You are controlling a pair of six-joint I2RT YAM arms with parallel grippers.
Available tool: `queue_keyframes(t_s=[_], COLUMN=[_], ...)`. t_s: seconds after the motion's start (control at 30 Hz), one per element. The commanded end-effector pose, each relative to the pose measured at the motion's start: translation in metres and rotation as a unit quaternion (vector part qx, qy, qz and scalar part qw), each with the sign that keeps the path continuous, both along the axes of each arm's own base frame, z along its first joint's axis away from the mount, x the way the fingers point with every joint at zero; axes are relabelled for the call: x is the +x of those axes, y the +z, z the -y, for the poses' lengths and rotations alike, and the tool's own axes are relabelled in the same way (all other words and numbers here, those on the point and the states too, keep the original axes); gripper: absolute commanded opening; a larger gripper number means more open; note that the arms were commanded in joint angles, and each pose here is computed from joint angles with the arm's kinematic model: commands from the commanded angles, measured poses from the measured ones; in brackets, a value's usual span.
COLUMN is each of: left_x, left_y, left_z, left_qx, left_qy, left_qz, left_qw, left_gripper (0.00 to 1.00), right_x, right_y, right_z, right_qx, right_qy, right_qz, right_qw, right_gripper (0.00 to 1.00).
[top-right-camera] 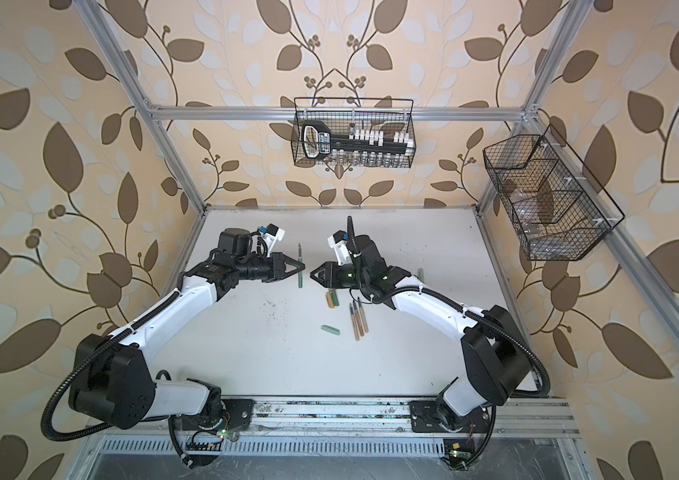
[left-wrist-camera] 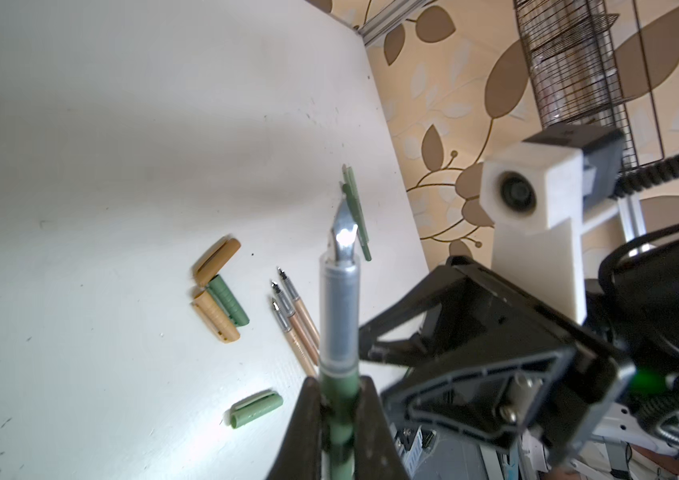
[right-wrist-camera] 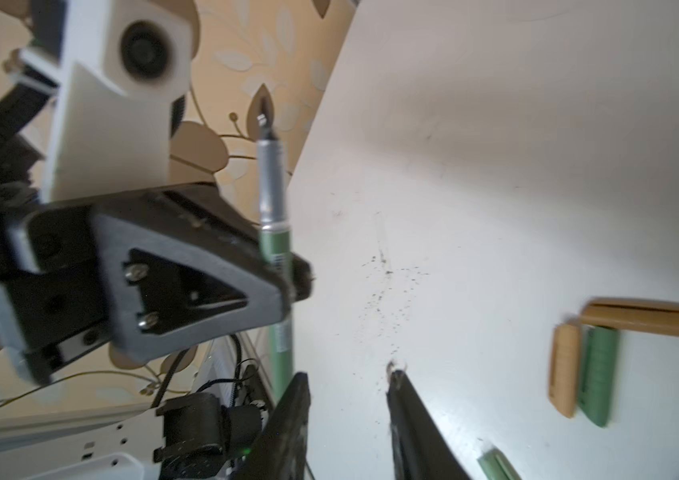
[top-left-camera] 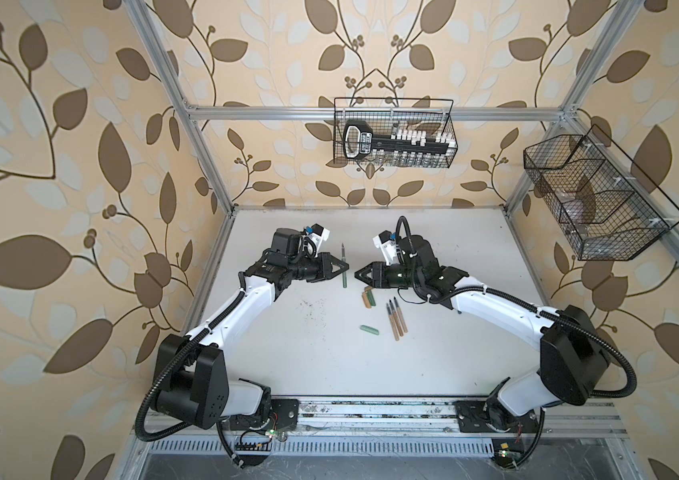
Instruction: Insert the pens into the pen caps
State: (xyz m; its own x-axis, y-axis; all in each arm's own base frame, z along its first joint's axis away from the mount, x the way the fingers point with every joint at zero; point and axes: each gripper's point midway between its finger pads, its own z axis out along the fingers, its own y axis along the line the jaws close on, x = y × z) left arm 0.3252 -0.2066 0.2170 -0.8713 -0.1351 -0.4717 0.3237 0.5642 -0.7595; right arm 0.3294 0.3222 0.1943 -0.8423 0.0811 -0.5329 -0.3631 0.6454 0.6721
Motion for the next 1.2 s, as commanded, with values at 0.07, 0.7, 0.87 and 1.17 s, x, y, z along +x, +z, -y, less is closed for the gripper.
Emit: queue_keyframes(t_s=[0.07,0.7,0.87,1.17], left_x=[-0.014,-0.043,-0.037,-0.034], left_y=[0.004,-0.008,-0.008,-0.009], left_z=[-0.011,-0.025,-0.021,-0.021], left_qx=[0.051,0.078,0.082,0.081], left_qy=[-0.004,-0.003,-0.019,-0.02], left_qz=[0.0,-0.013,-0.017,-0.02], left_qw=[0.999,0.997,0.996,0.996], left_gripper=[0.0,0.0,0.0,0.0], right_x=[0.01,0.014,0.02,0.055], right_y=[-0.059,-0.144,-0.142,-0.142], right_z=[0.04,0.041,0.039,0.04], right_qx=[-0.164,-0.369,-0.354,-0.312], right_qy=[-0.033,0.027,0.021,0.014], right_qz=[-0.063,-0.125,-0.124,-0.122], right_qw=[0.984,0.921,0.927,0.942], right_gripper=[0.36,0.33,0.35,0.41])
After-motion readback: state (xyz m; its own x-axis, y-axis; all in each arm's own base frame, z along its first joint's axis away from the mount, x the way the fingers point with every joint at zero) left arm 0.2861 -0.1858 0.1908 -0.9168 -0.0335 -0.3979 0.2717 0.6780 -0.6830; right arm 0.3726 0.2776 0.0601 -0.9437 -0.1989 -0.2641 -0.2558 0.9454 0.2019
